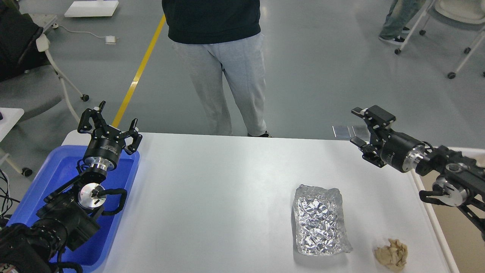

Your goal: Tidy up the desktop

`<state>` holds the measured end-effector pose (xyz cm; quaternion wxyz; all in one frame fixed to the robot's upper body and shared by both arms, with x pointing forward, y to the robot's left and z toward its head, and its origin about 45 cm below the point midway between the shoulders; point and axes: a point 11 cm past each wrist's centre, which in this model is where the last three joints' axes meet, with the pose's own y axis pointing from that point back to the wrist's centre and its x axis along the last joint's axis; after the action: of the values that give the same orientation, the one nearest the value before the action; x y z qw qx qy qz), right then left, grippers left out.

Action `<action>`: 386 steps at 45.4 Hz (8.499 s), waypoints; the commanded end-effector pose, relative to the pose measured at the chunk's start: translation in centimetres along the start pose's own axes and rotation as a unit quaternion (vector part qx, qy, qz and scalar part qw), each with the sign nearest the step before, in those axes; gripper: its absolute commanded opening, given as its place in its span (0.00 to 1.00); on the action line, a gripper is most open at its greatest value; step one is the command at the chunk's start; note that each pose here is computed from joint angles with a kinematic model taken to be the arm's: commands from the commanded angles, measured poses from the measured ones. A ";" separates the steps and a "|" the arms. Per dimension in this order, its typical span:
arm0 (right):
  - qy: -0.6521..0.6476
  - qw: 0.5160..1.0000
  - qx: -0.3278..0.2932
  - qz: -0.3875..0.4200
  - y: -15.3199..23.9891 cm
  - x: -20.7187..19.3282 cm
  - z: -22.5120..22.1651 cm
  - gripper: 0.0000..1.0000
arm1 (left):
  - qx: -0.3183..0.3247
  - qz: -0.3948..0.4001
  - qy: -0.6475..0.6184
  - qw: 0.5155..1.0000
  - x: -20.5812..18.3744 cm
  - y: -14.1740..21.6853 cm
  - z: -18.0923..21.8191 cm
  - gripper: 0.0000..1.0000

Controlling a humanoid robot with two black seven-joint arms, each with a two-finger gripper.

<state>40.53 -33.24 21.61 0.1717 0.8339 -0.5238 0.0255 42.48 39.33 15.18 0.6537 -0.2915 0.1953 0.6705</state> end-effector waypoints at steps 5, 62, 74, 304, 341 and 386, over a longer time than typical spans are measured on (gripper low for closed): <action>0.336 0.937 -0.042 -0.083 1.2 -4.4 2.8 1.00 | 0.000 0.000 0.000 1.000 0.0 0.0 0.0 1.00; 0.521 0.831 -0.115 -0.157 5.2 -9.6 17.3 0.82 | 0.000 0.000 0.000 1.000 0.0 0.0 0.0 1.00; 0.512 0.834 -0.121 -0.165 5.8 -10.2 18.0 0.00 | 0.000 0.000 0.000 1.000 0.0 0.0 0.0 1.00; -0.001 0.820 -0.300 0.487 18.7 16.7 20.0 1.00 | 0.001 0.000 -0.001 1.000 0.0 0.0 0.0 1.00; 0.026 0.846 -0.190 0.497 11.2 21.0 9.2 1.00 | 0.000 0.001 -0.001 1.000 0.0 0.0 0.0 1.00; -0.176 0.904 -0.025 0.388 6.4 20.6 3.2 1.00 | -0.001 0.000 0.000 1.000 0.0 0.0 0.0 1.00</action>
<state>40.58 -59.98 25.61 0.1652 0.4579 -0.8734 -0.0138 42.47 39.32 15.16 0.6539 -0.2909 0.1952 0.6706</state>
